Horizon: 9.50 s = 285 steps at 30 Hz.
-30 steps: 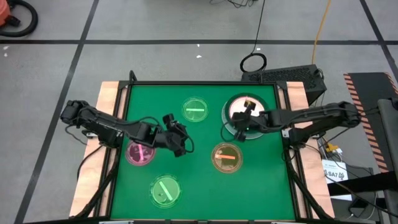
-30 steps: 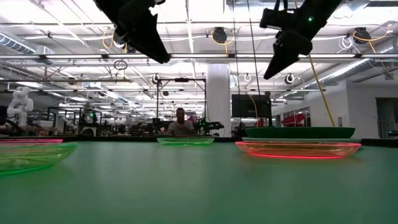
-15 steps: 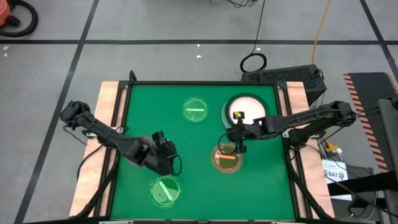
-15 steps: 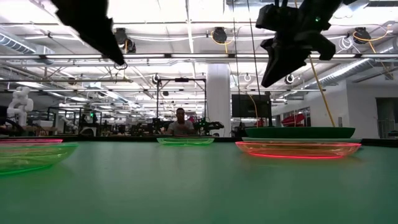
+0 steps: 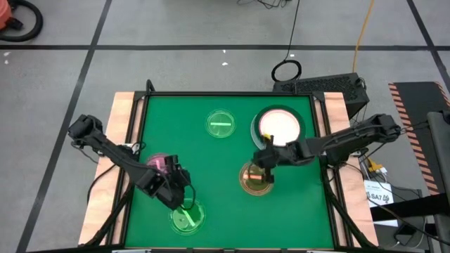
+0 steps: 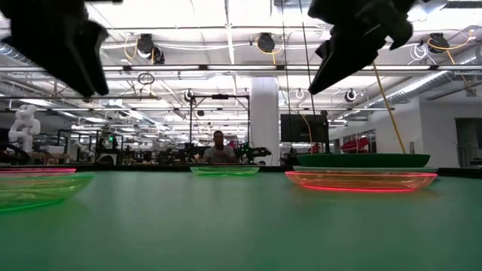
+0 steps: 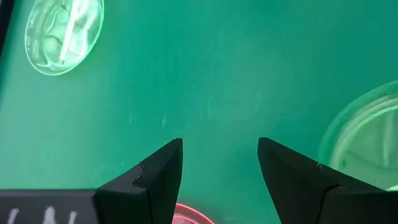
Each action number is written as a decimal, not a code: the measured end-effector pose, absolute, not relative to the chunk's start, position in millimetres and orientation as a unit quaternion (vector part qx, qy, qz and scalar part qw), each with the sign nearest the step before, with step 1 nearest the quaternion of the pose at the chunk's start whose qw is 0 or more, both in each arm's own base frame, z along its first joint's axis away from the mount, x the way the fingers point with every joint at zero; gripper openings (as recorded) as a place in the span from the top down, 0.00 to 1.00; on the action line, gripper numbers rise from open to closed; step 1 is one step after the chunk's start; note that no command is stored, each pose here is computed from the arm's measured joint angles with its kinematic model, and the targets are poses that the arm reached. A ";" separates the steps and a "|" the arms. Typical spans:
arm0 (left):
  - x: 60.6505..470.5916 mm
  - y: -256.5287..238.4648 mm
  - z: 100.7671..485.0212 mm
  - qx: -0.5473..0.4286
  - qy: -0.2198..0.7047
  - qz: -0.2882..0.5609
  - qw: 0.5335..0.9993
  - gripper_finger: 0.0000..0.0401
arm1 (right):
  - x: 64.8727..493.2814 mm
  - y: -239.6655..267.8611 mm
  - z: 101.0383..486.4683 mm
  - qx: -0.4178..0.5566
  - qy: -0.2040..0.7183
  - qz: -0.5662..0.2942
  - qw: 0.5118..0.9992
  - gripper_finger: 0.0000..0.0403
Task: Stack plastic plates
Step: Stack the green transparent plate on the white plate
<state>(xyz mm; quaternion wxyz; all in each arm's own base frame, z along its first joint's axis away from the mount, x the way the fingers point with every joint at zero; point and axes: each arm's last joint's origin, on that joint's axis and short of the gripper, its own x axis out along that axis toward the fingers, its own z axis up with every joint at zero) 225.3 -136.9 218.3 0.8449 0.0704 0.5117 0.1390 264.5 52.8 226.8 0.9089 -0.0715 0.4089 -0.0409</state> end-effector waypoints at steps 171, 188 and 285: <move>264.0 -216.4 164.9 0.397 0.374 -0.091 0.833 0.99 | 304.7 167.4 222.7 -0.170 0.397 -0.022 0.902 0.92; 289.9 -199.5 170.5 0.355 0.351 -0.105 0.860 0.99 | 290.7 189.3 230.5 -0.171 0.412 0.011 0.895 0.75; 316.0 -182.5 186.2 0.368 0.322 -0.127 0.863 0.99 | 298.0 152.2 261.3 -0.114 0.455 0.101 0.877 0.62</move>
